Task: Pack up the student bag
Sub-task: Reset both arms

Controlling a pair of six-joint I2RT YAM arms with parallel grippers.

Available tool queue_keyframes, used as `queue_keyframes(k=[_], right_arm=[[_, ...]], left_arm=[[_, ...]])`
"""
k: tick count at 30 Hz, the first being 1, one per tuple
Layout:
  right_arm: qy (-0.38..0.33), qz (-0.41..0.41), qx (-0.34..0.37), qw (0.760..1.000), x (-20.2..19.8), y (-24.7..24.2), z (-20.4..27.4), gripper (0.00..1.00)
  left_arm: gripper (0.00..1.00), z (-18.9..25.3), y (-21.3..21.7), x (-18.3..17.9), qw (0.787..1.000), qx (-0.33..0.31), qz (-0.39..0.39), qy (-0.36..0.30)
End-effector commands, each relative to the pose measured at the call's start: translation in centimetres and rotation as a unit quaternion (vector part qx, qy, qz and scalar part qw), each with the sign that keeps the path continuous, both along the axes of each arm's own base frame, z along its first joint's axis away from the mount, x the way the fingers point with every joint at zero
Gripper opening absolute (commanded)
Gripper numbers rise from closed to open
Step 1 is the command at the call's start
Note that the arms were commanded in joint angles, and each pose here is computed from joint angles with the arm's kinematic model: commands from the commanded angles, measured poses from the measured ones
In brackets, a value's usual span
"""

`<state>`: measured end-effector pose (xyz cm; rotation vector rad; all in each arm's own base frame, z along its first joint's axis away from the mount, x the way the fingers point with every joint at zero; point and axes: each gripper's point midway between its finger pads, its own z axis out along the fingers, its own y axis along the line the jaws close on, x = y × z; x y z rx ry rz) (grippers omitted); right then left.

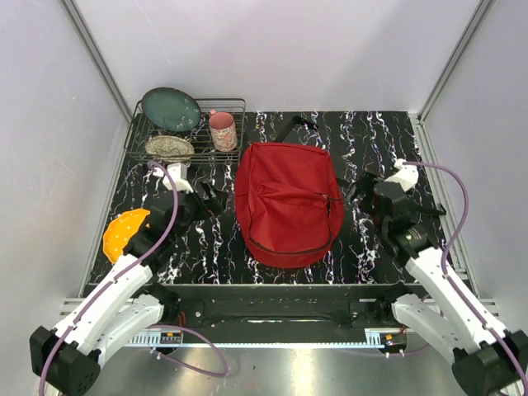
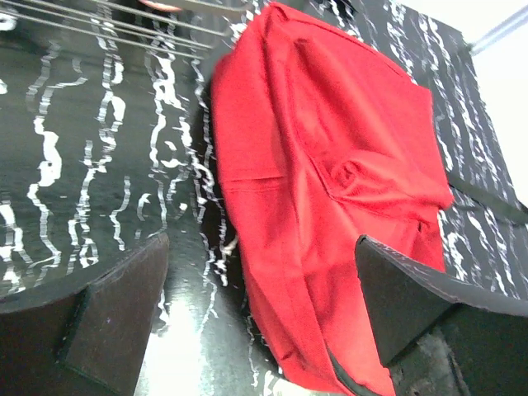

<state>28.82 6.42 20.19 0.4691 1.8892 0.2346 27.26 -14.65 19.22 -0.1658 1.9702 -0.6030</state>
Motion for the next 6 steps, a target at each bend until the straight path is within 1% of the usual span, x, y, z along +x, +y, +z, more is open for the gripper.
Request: queue_keyframes(k=[1,2,4,6], right_arm=[[0.047,-0.044,-0.111,0.992,1.7,-2.7,-0.5,1.0],[0.051,-0.043,-0.11,0.992,2.2,-2.7,-0.4,1.0],[0.08,-0.036,-0.101,0.991,3.0,-2.7,-1.8,1.0],[0.103,-0.055,-0.069,0.991,3.9,-4.1,-2.6,1.0]], left_arm=[[0.99,0.5,4.2,0.7,0.993,0.056,0.098,-0.016],[0.99,0.2,5.2,0.7,0.99,0.063,0.125,-0.006],[0.99,-0.2,5.8,0.7,0.987,0.075,0.142,0.007],[0.99,-0.8,6.9,0.6,0.981,0.091,0.172,0.027]])
